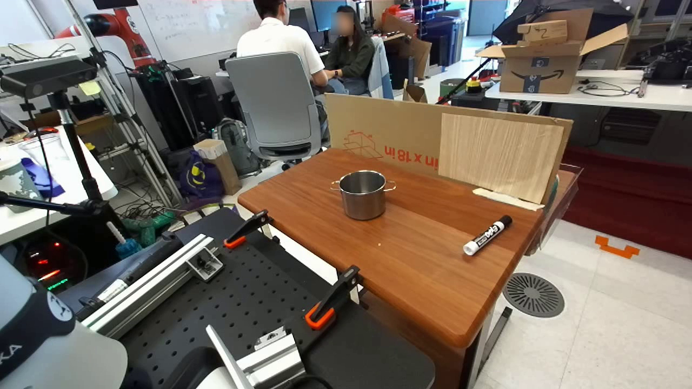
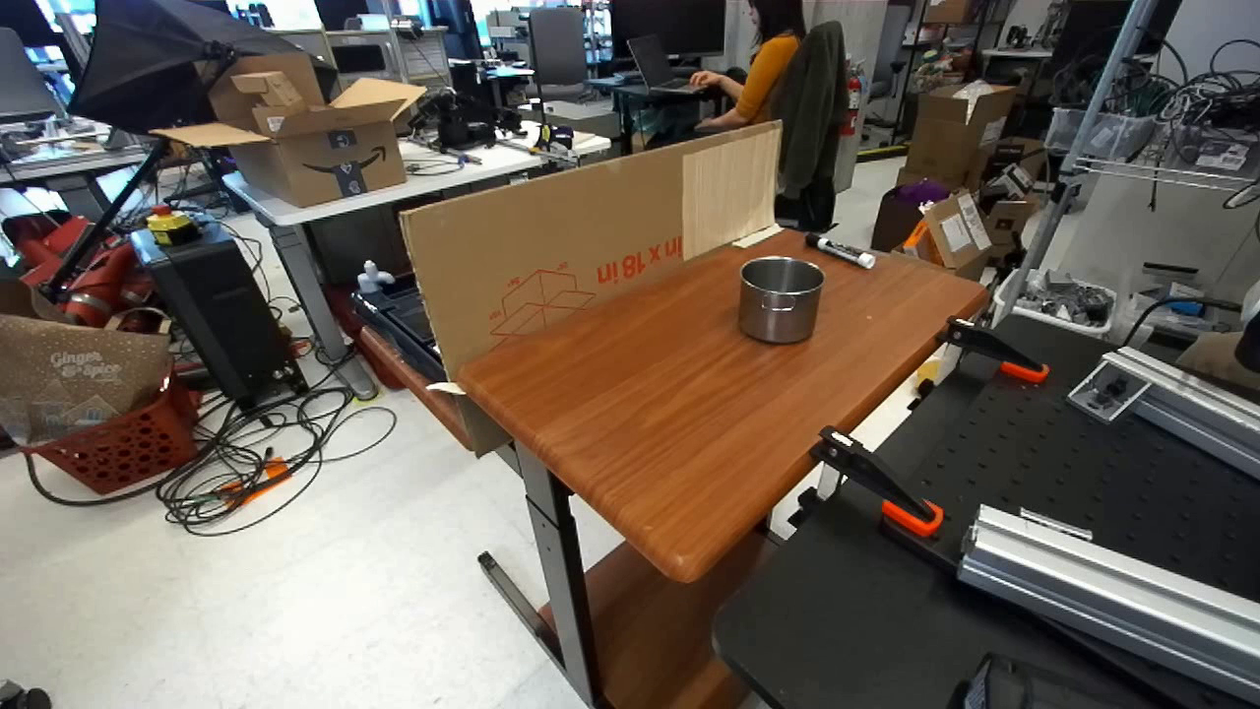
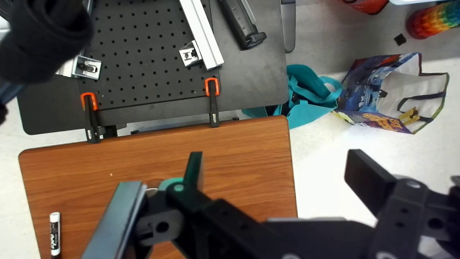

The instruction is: Put the marker inside the cup

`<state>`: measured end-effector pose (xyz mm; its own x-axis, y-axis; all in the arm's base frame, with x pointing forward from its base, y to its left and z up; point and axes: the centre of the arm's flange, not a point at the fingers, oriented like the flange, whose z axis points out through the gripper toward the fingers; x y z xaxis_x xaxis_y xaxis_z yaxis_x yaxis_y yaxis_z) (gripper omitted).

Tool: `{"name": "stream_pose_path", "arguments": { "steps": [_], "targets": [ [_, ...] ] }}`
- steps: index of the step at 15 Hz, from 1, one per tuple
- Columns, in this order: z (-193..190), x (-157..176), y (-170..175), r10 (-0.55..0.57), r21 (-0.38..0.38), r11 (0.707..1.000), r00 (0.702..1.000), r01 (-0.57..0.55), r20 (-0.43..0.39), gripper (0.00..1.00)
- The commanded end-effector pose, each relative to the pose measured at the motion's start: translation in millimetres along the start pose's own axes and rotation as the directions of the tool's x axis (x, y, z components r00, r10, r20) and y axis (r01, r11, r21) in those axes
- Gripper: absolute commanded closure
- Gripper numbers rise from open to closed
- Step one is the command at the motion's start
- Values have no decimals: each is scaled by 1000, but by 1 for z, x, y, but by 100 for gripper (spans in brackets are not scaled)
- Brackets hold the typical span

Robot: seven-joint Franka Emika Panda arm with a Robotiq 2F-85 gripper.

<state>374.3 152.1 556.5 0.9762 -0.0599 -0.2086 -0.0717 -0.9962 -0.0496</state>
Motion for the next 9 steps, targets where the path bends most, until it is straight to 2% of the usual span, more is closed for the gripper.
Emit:
{"name": "stream_pose_path", "arguments": {
  "steps": [1, 9],
  "targets": [
    [-1, 0, 1, 39, 3, 999, 999, -39, -37, 0],
    [-1, -1, 2, 105, 2, 994, 994, -105, -38, 0]
  ]
}}
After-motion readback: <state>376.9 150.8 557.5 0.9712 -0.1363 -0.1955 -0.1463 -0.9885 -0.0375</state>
